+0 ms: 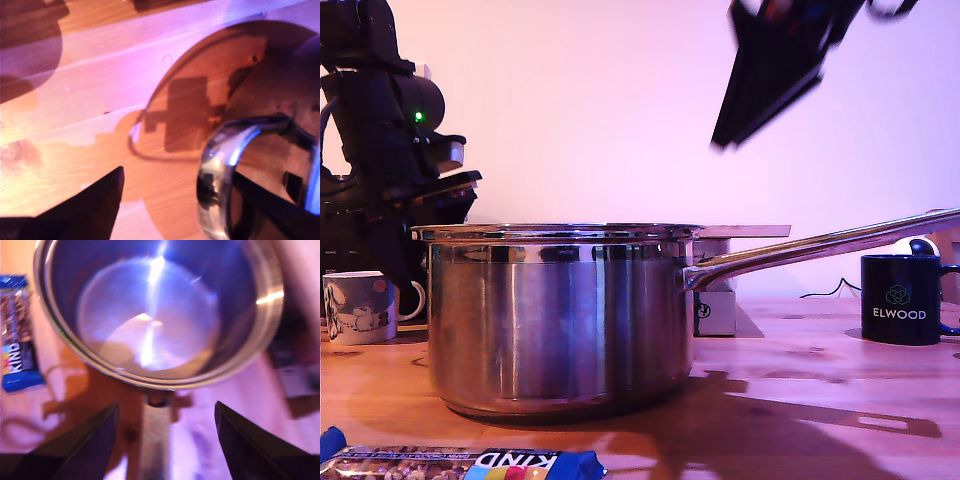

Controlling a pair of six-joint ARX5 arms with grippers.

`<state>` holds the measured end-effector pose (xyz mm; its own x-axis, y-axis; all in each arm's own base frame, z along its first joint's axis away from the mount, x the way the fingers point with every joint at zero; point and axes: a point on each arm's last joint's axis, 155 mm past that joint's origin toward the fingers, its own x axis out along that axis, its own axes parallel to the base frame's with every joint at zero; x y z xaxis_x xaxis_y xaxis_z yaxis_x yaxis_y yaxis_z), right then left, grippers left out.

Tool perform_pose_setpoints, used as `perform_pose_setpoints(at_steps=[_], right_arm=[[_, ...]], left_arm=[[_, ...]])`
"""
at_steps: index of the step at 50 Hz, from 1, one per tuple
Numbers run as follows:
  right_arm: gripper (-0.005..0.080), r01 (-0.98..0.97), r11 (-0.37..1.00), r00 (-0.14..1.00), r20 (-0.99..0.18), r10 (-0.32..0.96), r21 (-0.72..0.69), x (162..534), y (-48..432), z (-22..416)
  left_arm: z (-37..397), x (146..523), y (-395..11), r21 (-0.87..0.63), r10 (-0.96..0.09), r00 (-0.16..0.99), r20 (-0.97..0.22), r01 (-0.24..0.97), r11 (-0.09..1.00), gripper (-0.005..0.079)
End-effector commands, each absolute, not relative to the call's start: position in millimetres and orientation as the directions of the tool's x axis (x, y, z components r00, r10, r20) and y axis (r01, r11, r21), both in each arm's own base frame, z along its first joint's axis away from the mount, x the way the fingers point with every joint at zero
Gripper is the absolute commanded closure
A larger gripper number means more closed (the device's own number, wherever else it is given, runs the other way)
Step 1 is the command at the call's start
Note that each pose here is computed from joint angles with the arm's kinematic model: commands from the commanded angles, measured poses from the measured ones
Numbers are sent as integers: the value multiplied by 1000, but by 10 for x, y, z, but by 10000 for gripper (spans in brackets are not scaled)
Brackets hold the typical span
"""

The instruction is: Pick up the large pot with both hands and place it on the shelf behind you

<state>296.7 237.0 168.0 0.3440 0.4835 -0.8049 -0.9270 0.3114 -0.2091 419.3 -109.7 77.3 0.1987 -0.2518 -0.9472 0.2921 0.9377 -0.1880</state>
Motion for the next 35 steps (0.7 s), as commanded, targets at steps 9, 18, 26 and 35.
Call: perform_pose_setpoints(at_steps=[9, 18, 26, 35], right_arm=[[200, -943, 298, 279, -847, 452, -151, 2956, 2417, 1427], [200, -948, 289, 249, -880, 404, -135, 3004, 2392, 1189], [200, -945, 283, 259, -906, 335, -166, 3094, 2299, 1016], [200, -939, 306, 256, -912, 321, -156, 3168, 2219, 944]], left_arm=[[692, 4213, -1217, -197, -265, 189, -945, 316, 928, 193], [691, 4215, -1217, -197, -265, 189, -945, 316, 928, 192], [686, 4207, -1223, -197, -265, 186, -946, 317, 928, 192], [680, 4192, -1251, -198, -266, 181, -947, 323, 925, 192]])
